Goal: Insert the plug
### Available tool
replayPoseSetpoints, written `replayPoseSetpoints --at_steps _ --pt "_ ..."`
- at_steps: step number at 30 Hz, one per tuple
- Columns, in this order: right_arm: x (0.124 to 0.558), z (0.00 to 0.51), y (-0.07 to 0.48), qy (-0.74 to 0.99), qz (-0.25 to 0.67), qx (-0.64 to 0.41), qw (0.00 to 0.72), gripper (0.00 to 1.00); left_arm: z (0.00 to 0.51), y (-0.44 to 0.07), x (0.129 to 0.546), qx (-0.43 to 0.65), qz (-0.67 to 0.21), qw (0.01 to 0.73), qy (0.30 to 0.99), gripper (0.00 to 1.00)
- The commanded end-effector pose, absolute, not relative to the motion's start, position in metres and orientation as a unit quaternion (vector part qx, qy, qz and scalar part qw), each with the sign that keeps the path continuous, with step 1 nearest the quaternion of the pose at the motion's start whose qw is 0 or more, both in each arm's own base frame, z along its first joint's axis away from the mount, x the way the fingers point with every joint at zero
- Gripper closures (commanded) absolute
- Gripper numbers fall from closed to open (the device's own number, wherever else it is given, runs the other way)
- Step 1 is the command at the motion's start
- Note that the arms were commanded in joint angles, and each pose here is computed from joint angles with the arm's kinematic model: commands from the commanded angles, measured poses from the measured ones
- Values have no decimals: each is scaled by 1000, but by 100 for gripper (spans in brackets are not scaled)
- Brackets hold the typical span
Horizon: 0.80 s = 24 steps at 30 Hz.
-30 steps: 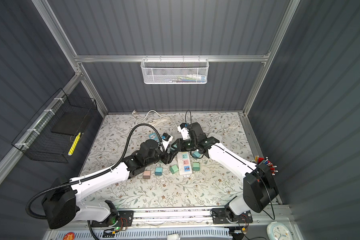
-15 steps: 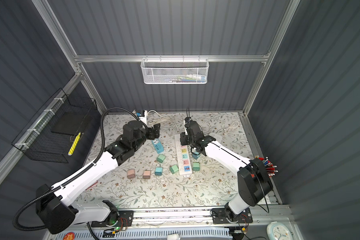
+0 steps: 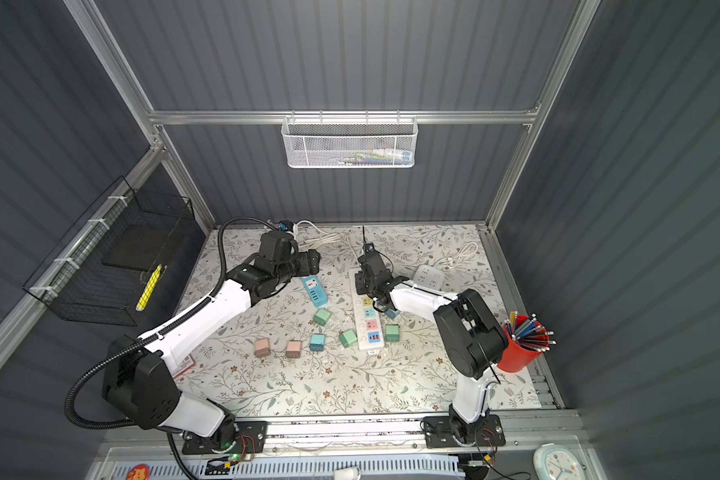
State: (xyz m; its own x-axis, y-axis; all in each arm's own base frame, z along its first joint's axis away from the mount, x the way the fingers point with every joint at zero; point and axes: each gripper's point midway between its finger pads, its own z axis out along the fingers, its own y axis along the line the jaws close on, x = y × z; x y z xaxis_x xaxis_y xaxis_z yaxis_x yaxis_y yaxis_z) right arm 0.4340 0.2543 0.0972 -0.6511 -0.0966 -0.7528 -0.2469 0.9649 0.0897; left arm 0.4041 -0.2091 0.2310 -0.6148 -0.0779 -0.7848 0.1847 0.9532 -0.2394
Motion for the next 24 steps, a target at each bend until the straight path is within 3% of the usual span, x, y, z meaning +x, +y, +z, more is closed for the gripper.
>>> replayPoseSetpoints --at_steps 1,13,24 --pt "449 113 259 889 87 -87 441 81 235 -209 397 31 -168 437 883 13" --pt "466 100 263 885 70 -83 452 83 243 -211 393 41 -182 448 874 13" --pt "455 85 268 889 79 -90 443 83 245 -209 392 44 -178 452 873 13"
